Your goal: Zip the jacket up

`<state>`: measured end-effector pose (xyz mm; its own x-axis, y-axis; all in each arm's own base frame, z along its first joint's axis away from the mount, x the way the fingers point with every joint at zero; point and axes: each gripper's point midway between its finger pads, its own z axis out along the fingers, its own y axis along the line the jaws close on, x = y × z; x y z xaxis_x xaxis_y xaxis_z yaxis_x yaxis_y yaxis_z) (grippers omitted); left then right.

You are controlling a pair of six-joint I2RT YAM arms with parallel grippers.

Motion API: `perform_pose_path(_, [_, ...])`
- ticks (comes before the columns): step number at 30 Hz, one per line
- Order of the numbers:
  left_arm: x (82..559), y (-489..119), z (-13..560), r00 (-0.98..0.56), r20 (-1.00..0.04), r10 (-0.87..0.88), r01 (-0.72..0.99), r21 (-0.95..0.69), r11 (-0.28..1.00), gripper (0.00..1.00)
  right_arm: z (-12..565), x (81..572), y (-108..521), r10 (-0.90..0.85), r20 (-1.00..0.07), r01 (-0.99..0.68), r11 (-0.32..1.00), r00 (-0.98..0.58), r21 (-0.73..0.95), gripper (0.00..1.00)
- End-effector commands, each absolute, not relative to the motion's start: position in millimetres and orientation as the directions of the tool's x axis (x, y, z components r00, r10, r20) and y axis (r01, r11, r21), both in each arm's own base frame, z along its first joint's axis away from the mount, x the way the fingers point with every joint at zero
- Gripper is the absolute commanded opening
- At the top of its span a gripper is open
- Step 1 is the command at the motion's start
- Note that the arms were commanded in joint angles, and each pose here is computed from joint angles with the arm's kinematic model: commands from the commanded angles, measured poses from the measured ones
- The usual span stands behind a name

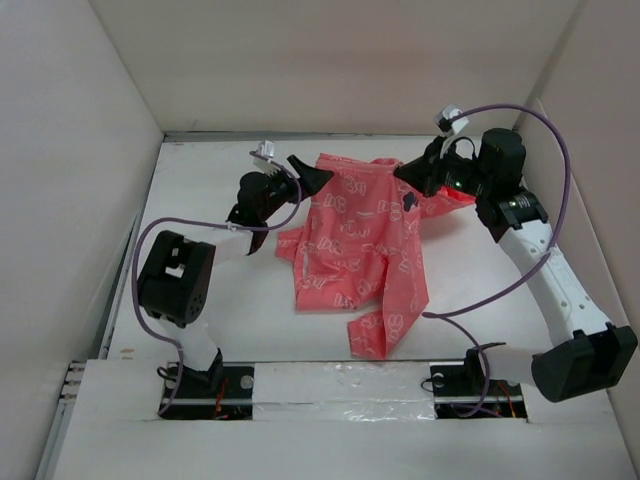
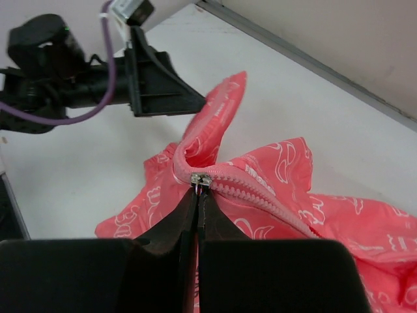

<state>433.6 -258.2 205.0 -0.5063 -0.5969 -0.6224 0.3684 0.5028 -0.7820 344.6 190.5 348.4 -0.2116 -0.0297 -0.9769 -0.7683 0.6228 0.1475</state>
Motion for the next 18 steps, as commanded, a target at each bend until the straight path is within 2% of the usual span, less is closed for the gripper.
perform_pose_path(1, [436, -269, 257, -0.436, -0.647, -0.626, 0.531, -0.746, 0.401, 0.99, 387, 328, 206, 0.004, -0.998, -0.843, 0.535, -0.063, 0.055, 0.00])
perform_pose_path(11, [398, -276, 305, -0.449, -0.547, -0.707, 0.710, -0.698, 0.090, 0.99, 373, 324, 210, 0.024, -0.994, -0.856, 0.506, -0.107, 0.104, 0.00])
perform_pose_path(13, [393, -284, 302, -0.474, -0.560, -0.680, 0.717, -0.693, 0.071, 0.98, 370, 325, 212, 0.027, -0.993, -0.858, 0.501, -0.117, 0.115, 0.00])
perform_pose_path(16, [386, -288, 300, -0.466, -0.577, -0.670, 0.734, -0.675, 0.071, 0.71, 368, 326, 213, 0.031, -0.992, -0.861, 0.494, -0.122, 0.122, 0.00])
perform_pose_path(17, [379, -284, 304, -0.454, -0.579, -0.677, 0.747, -0.662, 0.065, 0.47, 368, 326, 213, 0.031, -0.992, -0.861, 0.494, -0.125, 0.124, 0.00])
perform_pose_path(18, [376, -282, 305, -0.450, -0.578, -0.681, 0.749, -0.659, 0.065, 0.28, 367, 326, 213, 0.030, -0.991, -0.859, 0.496, -0.128, 0.126, 0.00])
